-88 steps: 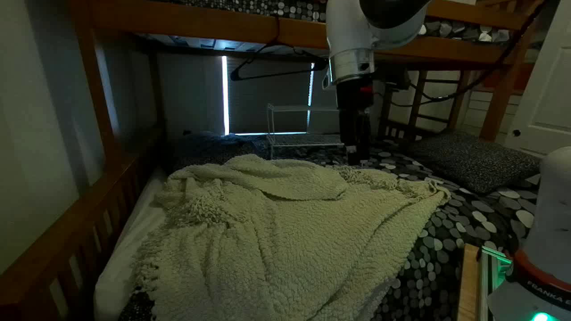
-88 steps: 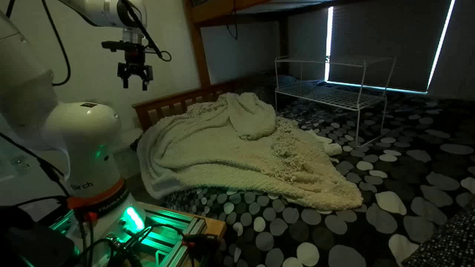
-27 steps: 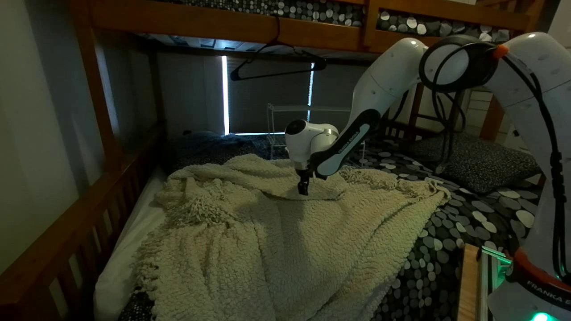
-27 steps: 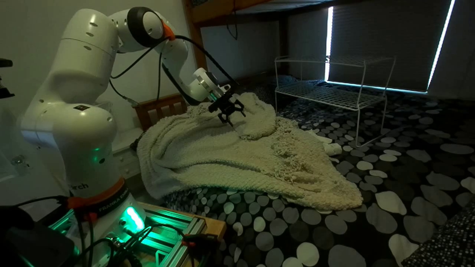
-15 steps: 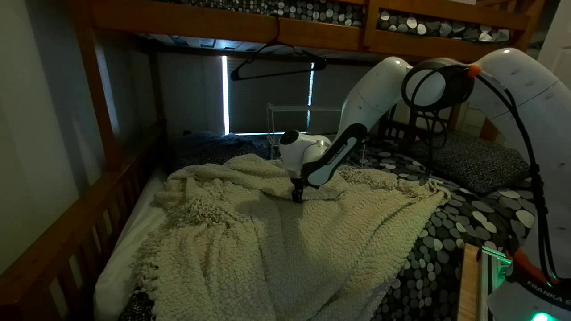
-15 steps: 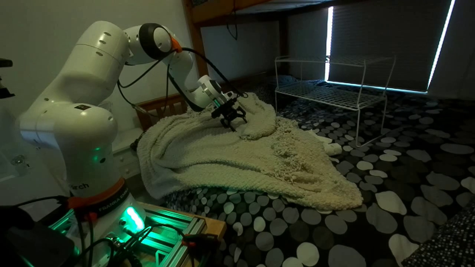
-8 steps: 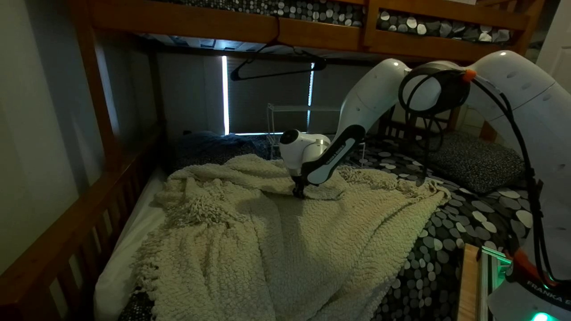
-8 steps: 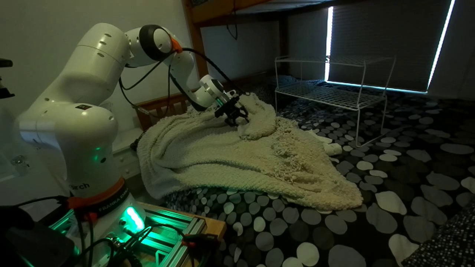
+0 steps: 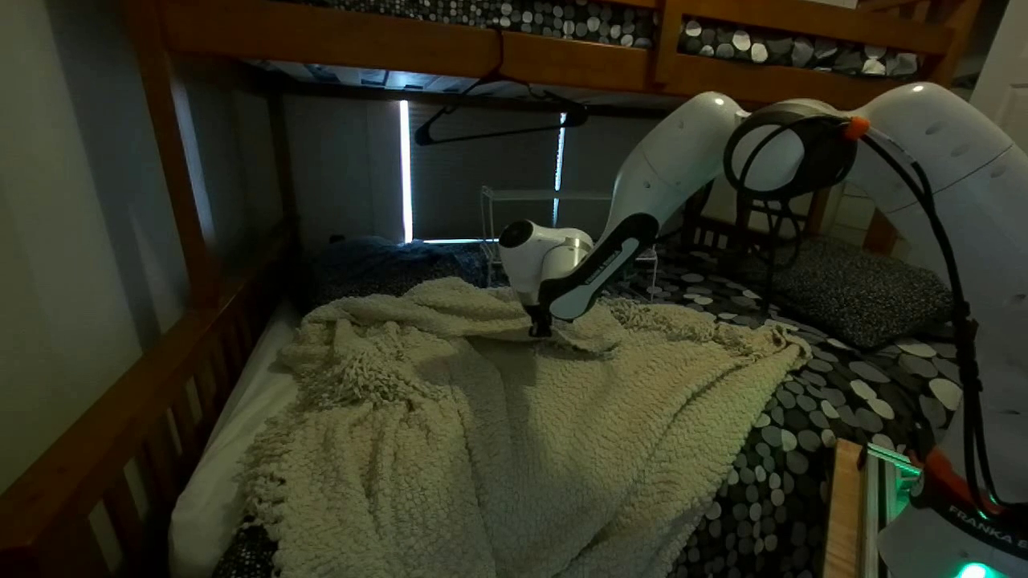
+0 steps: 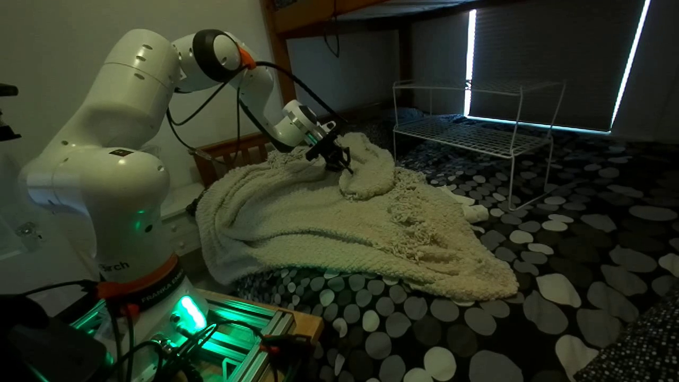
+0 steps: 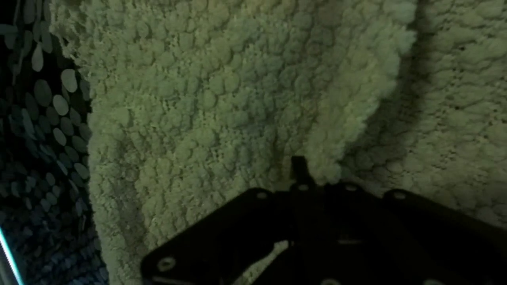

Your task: Pick up the top left corner of the white blanket and move it a little forward

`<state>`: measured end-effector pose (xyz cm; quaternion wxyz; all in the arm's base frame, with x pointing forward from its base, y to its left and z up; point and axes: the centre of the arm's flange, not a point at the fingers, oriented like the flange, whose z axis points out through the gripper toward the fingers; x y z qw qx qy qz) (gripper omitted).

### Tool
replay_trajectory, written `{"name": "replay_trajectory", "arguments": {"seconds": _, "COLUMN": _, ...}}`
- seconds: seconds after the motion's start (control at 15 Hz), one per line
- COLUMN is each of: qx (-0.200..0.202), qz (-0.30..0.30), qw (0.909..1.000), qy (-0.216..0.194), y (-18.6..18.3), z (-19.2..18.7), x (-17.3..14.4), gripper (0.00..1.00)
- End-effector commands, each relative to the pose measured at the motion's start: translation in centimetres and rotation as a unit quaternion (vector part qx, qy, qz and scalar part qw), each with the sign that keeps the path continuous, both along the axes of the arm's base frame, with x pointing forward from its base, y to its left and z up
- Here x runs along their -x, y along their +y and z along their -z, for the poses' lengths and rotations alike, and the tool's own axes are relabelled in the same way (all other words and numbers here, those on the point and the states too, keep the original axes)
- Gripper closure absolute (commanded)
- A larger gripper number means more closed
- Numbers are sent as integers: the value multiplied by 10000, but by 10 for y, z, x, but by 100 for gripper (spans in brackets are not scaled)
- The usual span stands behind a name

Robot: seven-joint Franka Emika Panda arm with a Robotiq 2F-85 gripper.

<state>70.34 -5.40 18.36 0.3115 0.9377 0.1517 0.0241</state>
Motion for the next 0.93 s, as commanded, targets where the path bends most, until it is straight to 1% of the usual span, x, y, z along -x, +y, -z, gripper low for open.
{"name": "replay_trajectory", "arguments": {"seconds": 0.0, "qx": 385, "qz": -50, "qw": 9987, "qy": 326, "y": 8, "z": -39, "x": 18, "gripper": 100}}
{"name": "replay_trajectory", "arguments": {"seconds": 0.13, "qx": 986, "qz": -165, "qw": 9944, "qy": 351, "y": 7, "z": -70, "x": 20, "gripper": 99}}
{"name": "replay_trajectory", "arguments": {"seconds": 0.2, "qx": 1311, "qz": -141, "qw": 9908, "qy": 293, "y": 4, "z": -87, "x": 20, "gripper": 99}}
{"name": "replay_trajectory", "arguments": {"seconds": 0.27, "qx": 1601, "qz": -49, "qw": 9869, "qy": 174, "y": -1, "z": -104, "x": 17, "gripper": 99}}
{"name": "replay_trajectory", "arguments": {"seconds": 0.4, "qx": 2163, "qz": -110, "qw": 9763, "qy": 6, "y": -10, "z": -139, "x": 14, "gripper": 99}}
{"name": "replay_trajectory", "arguments": {"seconds": 0.6, "qx": 2960, "qz": -362, "qw": 9541, "qy": -292, "y": -17, "z": -183, "x": 7, "gripper": 99}}
{"name": "replay_trajectory", "arguments": {"seconds": 0.8, "qx": 3697, "qz": -523, "qw": 9248, "qy": -727, "y": -22, "z": -211, "x": 12, "gripper": 99}}
{"name": "replay_trajectory", "arguments": {"seconds": 0.87, "qx": 3334, "qz": -533, "qw": 9398, "qy": -527, "y": -20, "z": -201, "x": -3, "gripper": 99}}
